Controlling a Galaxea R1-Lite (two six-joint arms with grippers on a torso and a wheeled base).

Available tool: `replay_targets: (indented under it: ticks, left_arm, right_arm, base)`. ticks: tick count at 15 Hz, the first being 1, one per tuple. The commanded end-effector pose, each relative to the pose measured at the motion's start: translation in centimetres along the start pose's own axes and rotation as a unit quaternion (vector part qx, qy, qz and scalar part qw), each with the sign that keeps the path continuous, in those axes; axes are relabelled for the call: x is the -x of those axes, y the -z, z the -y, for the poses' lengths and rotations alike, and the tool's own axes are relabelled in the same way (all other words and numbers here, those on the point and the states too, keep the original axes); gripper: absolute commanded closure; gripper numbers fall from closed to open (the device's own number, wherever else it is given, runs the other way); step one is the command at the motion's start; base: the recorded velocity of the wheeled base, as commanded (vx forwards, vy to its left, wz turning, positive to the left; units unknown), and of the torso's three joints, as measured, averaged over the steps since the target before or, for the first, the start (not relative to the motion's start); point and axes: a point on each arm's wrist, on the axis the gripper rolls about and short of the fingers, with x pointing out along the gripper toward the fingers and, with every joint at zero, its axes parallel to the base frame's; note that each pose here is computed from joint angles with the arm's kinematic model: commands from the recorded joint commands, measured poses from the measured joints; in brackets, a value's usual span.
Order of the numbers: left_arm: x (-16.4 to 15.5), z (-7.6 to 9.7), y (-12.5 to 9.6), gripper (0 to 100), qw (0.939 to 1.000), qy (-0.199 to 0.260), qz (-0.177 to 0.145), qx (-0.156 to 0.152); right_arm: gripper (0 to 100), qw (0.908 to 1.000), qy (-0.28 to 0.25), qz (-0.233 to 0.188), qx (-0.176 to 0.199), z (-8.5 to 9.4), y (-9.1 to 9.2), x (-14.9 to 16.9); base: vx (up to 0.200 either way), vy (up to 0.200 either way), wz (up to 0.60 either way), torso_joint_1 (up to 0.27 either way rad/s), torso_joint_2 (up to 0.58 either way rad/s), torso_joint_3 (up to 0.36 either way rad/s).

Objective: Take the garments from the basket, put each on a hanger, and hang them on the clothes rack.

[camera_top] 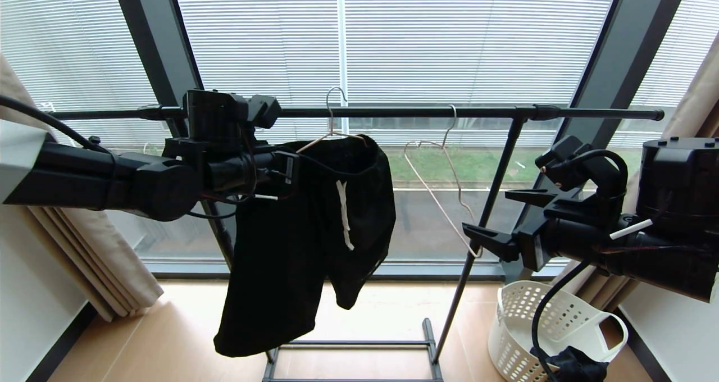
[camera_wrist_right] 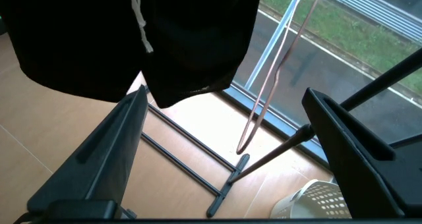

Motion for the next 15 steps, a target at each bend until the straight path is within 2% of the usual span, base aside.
replay_targets:
  ticks: [1, 14, 15]
  left_arm:
    - [-1.4, -0.2, 0.6, 100, 1.0000, -0.001, -0.008, 0.005]
    - [-3.4, -0.3, 1.7, 100, 0.9998, 0.000, -0.012, 0.017]
    - [-3.4, -0.3, 1.7, 0, 0.9998, 0.000, -0.012, 0.017]
  right_arm:
    - [0, 1.0000, -0.002, -0.004, 0.000, -0.1, 0.2, -0.2]
    - [0, 0.9999, -0.003, -0.010, 0.000, -0.1, 0.4, -0.2]
    - [0, 0.9999, -0.003, -0.010, 0.000, -0.1, 0.4, -0.3]
  base:
    - [0.000, 0.000, 0.00, 0.000, 0.00, 0.000]
    - [0.000, 0.000, 0.00, 0.000, 0.00, 0.000]
    - [0.000, 0.000, 0.00, 0.000, 0.00, 0.000]
